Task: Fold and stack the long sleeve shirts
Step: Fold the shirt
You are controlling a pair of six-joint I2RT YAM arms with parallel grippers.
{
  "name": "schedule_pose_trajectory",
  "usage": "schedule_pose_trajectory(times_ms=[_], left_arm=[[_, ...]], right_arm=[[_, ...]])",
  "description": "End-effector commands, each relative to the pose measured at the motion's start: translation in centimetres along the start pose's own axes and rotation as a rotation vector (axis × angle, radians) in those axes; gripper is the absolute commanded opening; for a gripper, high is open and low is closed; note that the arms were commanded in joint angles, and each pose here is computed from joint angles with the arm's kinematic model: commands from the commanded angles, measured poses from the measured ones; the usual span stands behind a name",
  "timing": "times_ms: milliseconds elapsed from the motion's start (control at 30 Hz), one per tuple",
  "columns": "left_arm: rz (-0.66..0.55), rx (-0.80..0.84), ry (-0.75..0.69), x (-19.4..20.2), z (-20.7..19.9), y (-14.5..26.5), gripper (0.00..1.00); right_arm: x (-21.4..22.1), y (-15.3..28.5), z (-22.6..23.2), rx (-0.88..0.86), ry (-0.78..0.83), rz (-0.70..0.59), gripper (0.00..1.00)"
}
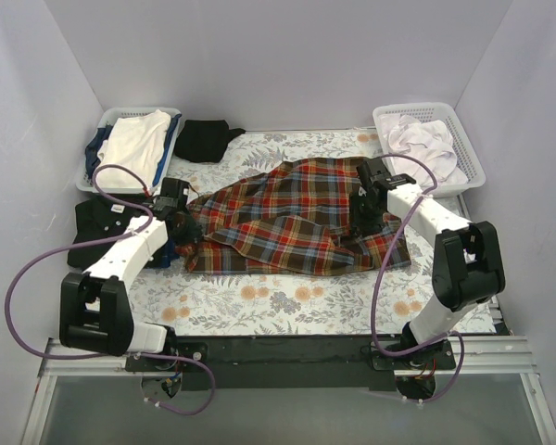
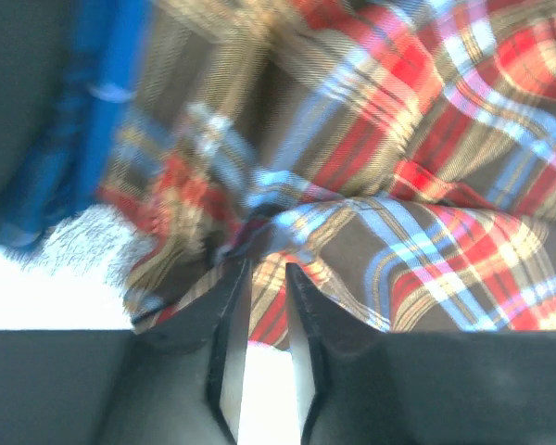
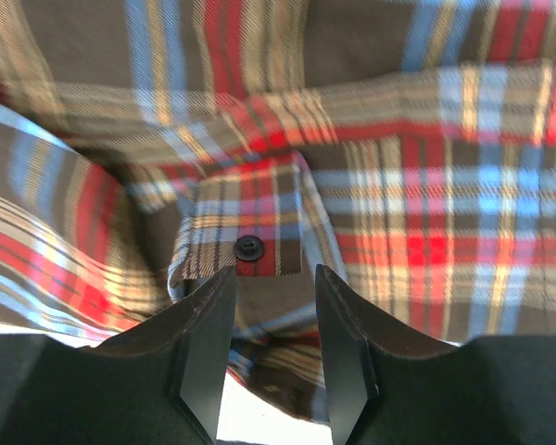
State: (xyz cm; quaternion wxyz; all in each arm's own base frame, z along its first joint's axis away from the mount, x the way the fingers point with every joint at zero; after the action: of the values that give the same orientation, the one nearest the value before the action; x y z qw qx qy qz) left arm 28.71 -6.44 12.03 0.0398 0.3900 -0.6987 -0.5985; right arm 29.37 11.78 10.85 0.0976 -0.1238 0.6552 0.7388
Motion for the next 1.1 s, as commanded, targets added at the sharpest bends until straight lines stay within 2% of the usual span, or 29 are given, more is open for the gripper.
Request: schedule_pose_trajectory(times_ms=[0, 100, 233, 333, 500, 733, 900, 1067], left_arm=[[-0.159, -0.171, 0.093, -1.5, 3.2, 2.7, 0.15], [-0.169, -0.167, 0.098, -1.5, 3.3, 2.9, 0.15], [-0.209, 0.03, 0.101, -3.3, -0.3, 3.9, 0.16], [-0.209, 0.12, 0.082, -4.2, -2.4, 4.0, 0.16], [-0.161, 0.221, 0.053, -4.6, -5.0, 3.3, 0.17], [-0.082, 0.343, -0.047, -2.8, -8.8, 1.1, 0.17], [-0.002, 0.25, -0.082, -0.6, -8.9, -2.8, 0.17], [0.045, 0.028, -0.092, 2.1, -4.8, -5.6, 0.15]], right_arm=[[-2.6, 0.1, 1.0, -0.051, -0.05, -0.054, 0.47], [-3.0, 0.6, 0.7, -0.021, -0.063, -0.08, 0.48], [-3.3, 0.4, 0.8, -0.022, -0.06, -0.078, 0.5], [-3.3, 0.4, 0.8, -0.018, -0.078, -0.076, 0.49], [-4.1, 1.7, 0.5, 0.002, -0.109, -0.169, 0.49], [-4.1, 1.3, 0.2, 0.025, -0.109, -0.145, 0.47], [-4.2, 1.2, 0.5, 0.007, -0.103, -0.157, 0.47], [-3.7, 0.6, 0.5, 0.006, -0.106, -0.127, 0.46]])
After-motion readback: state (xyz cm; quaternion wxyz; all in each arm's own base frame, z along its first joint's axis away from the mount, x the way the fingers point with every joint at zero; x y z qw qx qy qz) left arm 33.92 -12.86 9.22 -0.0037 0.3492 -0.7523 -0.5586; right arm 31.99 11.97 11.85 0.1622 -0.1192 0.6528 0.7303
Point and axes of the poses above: each gripper's point midway between its finger pads, its own y axis back along the fingers, its own z axis along the line the jaws close on, x = y × z, the point moved 4 cm from there along y, back along the fingers, and after that the axes turned 3 degrees about y, right-handed, at the moved point
